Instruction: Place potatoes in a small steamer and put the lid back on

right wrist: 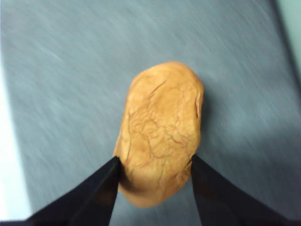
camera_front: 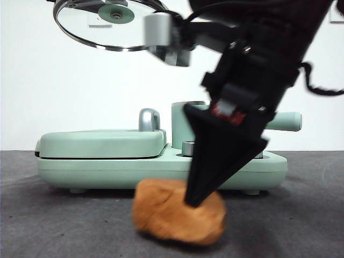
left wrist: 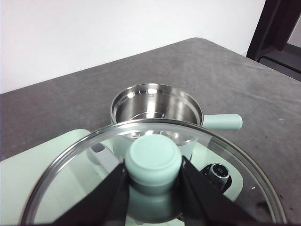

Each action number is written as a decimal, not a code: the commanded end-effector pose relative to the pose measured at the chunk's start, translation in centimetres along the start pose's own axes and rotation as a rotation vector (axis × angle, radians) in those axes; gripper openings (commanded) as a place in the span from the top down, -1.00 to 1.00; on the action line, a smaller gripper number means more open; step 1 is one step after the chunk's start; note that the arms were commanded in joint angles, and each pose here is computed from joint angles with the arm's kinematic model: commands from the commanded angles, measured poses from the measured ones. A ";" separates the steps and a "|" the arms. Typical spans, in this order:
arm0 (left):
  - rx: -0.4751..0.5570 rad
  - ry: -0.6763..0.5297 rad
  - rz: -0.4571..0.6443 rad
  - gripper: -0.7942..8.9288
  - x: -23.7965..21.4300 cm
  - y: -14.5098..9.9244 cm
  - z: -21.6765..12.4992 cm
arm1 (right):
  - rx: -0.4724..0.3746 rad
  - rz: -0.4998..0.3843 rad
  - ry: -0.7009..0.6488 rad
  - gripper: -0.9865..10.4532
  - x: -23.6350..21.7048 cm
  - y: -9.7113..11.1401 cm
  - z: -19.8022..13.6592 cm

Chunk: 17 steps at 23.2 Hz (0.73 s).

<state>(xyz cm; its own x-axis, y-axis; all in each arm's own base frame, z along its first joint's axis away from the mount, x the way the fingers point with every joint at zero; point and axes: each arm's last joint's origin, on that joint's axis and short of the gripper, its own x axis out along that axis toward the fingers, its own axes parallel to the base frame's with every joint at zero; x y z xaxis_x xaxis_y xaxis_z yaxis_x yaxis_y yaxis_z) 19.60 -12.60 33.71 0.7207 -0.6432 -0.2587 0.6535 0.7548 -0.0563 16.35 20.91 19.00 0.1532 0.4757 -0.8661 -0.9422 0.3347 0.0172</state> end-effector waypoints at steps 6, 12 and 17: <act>0.020 -0.045 -0.003 0.81 -0.2 -0.1 0.8 | 0.208 -0.167 -0.160 0.49 -7.7 -0.4 -0.7; 0.019 -0.045 -0.003 0.81 -0.2 -0.1 0.8 | 0.396 -0.283 -0.234 0.49 -13.8 -2.4 -0.3; 0.019 -0.045 -0.003 0.81 -0.2 -0.1 0.8 | 0.391 -0.349 -0.295 0.49 -16.1 -5.0 1.9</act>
<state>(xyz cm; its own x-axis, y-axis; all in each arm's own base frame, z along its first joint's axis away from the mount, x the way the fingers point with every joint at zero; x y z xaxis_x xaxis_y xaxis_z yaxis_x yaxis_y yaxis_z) 19.60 -12.60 33.71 0.7208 -0.6433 -0.2583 0.6536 0.7548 -0.0559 18.65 12.77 33.32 0.5548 0.4631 -0.6911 -0.6366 0.7712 0.0057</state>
